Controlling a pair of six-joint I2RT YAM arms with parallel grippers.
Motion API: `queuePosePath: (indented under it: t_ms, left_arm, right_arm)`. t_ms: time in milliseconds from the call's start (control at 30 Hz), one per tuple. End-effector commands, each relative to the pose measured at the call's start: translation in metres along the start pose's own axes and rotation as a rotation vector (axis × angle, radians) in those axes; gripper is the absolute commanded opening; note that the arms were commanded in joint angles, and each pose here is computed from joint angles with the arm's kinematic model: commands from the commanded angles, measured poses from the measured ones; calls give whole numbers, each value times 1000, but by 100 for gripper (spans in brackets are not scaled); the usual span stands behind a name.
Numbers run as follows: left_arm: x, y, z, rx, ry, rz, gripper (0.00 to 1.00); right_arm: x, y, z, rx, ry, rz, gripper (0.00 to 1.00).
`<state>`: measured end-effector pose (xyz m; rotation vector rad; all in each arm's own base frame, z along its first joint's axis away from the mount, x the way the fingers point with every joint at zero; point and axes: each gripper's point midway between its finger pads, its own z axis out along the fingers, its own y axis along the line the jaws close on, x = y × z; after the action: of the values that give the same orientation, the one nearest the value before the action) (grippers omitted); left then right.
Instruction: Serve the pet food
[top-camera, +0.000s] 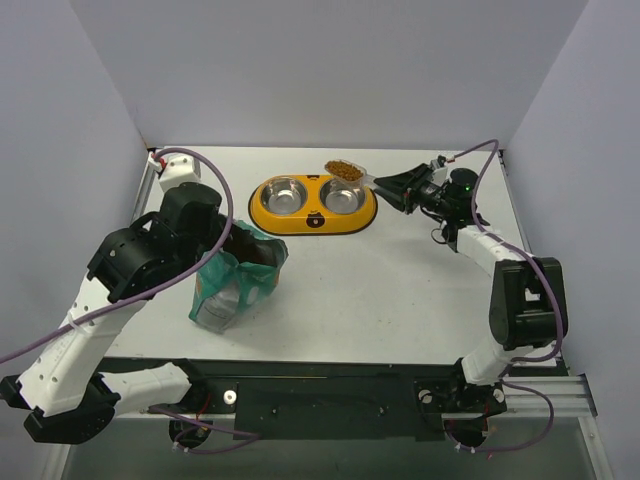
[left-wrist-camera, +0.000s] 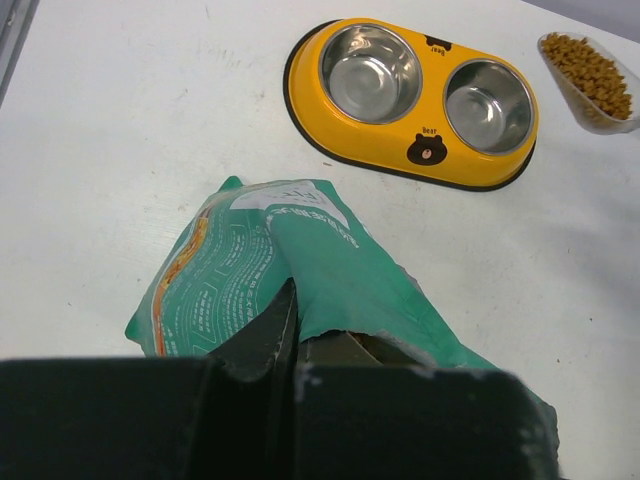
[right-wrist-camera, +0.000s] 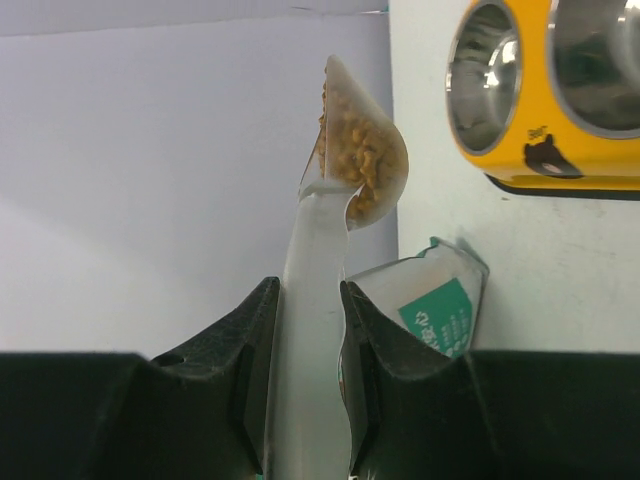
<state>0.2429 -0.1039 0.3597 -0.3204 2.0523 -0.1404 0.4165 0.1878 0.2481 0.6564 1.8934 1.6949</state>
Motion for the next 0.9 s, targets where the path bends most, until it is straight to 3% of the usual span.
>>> queuePosePath:
  t_ms: [0, 267, 600, 867]
  left_arm:
    - [-78, -24, -38, 186, -243, -245, 0]
    - [-75, -23, -36, 191, -248, -271, 0]
    - [-78, -28, -37, 193, -240, -276, 0]
    - [-77, -28, -37, 195, -237, -279, 0]
  right_arm:
    - [-6, -13, 2, -25, -4, -117, 0]
    - [-5, -86, 3, 195, 19, -105, 0]
    - [-16, -123, 0, 398, 22, -121, 0]
    - [-17, -127, -7, 541, 53, -172, 0]
